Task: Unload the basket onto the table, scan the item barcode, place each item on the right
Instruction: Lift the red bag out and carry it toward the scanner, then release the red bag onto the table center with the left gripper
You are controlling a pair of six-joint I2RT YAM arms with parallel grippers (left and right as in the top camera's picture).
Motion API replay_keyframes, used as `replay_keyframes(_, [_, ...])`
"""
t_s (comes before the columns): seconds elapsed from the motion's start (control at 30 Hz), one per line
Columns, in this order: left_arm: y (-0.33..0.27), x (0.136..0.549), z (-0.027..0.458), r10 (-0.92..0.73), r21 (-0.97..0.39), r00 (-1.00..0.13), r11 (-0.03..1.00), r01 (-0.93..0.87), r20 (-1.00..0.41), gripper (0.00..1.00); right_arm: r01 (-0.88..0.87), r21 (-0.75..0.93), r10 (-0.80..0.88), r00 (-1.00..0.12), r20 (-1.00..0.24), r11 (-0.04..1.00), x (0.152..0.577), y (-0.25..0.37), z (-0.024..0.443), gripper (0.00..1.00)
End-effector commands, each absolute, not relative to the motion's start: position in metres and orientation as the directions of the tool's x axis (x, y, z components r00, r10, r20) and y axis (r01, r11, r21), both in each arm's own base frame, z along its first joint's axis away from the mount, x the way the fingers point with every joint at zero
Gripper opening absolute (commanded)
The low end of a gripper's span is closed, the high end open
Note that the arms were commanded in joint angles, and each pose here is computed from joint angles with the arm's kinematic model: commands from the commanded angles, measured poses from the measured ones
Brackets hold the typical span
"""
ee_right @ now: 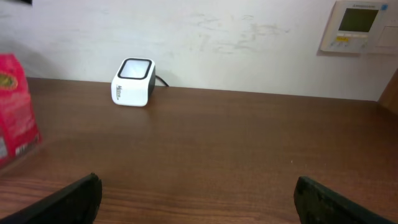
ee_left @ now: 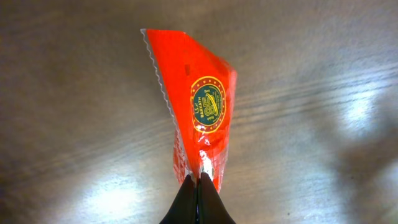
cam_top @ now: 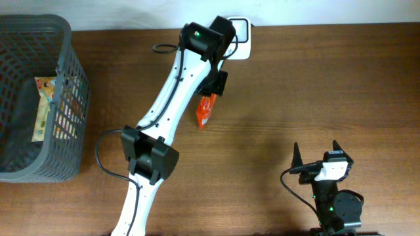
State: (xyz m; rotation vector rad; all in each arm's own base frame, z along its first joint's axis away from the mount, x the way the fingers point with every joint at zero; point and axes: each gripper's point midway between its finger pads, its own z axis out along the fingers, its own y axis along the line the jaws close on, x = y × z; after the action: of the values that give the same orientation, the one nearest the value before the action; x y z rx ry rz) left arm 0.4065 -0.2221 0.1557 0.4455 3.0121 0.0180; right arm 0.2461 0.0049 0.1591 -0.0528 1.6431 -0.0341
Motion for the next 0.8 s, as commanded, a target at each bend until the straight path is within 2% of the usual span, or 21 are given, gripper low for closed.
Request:
replay_keyframes(0.0, [-0.23, 0.392, 0.147, 0.291, -0.041, -0.956, 0.955, 0.292, -0.033, 0.0, -0.004, -0.047, -0.047, -0.079, -0.996, 0.999, 0.246, 0.003, 0.155, 0.98])
replay_keyframes(0.07, [-0.228, 0.389, 0.141, 0.291, -0.03, -0.957, 0.956, 0.292, -0.011, 0.0, -0.004, -0.047, -0.047, -0.079, -0.996, 0.999, 0.246, 0.003, 0.155, 0.98])
replay_keyframes(0.1, [-0.228, 0.389, 0.14, 0.291, -0.029, -0.957, 0.956, 0.292, -0.008, 0.14, -0.004, -0.047, -0.047, -0.079, -0.996, 0.999, 0.246, 0.003, 0.156, 0.98])
replay_keyframes(0.13, [-0.227, 0.389, 0.14, 0.291, -0.029, -0.957, 0.956, 0.291, -0.008, 0.18, -0.004, -0.047, -0.047, -0.079, -0.996, 0.999, 0.246, 0.003, 0.155, 0.99])
replay_keyframes(0.23, [-0.23, 0.392, 0.141, 0.291, -0.034, -0.956, 0.956, 0.292, -0.024, 0.46, -0.004, -0.047, -0.047, -0.079, -0.996, 0.999, 0.246, 0.003, 0.155, 0.98])
replay_keyframes(0.3, [-0.231, 0.395, 0.141, 0.291, -0.037, -0.956, 0.955, 0.293, -0.036, 0.55, -0.004, -0.047, -0.047, -0.079, -0.996, 0.999, 0.246, 0.003, 0.155, 0.98])
replay_keyframes(0.33, [-0.232, 0.397, 0.144, 0.29, -0.04, -0.956, 0.956, 0.292, -0.05, 0.58, -0.004, -0.047, -0.047, -0.079, -0.996, 0.999, 0.246, 0.003, 0.155, 0.98])
replay_keyframes(0.47, [-0.23, 0.406, 0.168, 0.275, -0.056, -0.954, 0.957, 0.283, -0.122, 0.59, -0.004, -0.047, -0.047, -0.079, -0.996, 0.999, 0.246, 0.003, 0.155, 0.98])
replay_keyframes(0.5, [-0.227, 0.411, 0.186, 0.261, -0.067, -0.95, 0.959, 0.276, -0.17, 0.6, -0.004, -0.047, -0.047, -0.079, -0.996, 0.999, 0.246, 0.003, 0.155, 0.98])
replay_keyframes(0.53, [-0.222, 0.418, 0.21, 0.239, -0.083, -0.941, 0.961, 0.265, -0.242, 0.73, -0.004, -0.047, -0.047, -0.079, -0.996, 0.999, 0.246, 0.003, 0.155, 0.98])
replay_keyframes(0.6, [-0.211, 0.425, 0.245, 0.2, -0.103, -0.919, 0.963, 0.247, -0.34, 0.89, -0.004, -0.047, -0.047, -0.079, -0.996, 0.999, 0.246, 0.003, 0.155, 0.98])
replay_keyframes(0.77, [-0.143, 0.428, 0.343, 0.042, -0.128, -0.819, 0.982, 0.14, -0.572, 0.9, -0.004, -0.047, -0.047, -0.079, -0.996, 0.999, 0.246, 0.003, 0.155, 0.98])
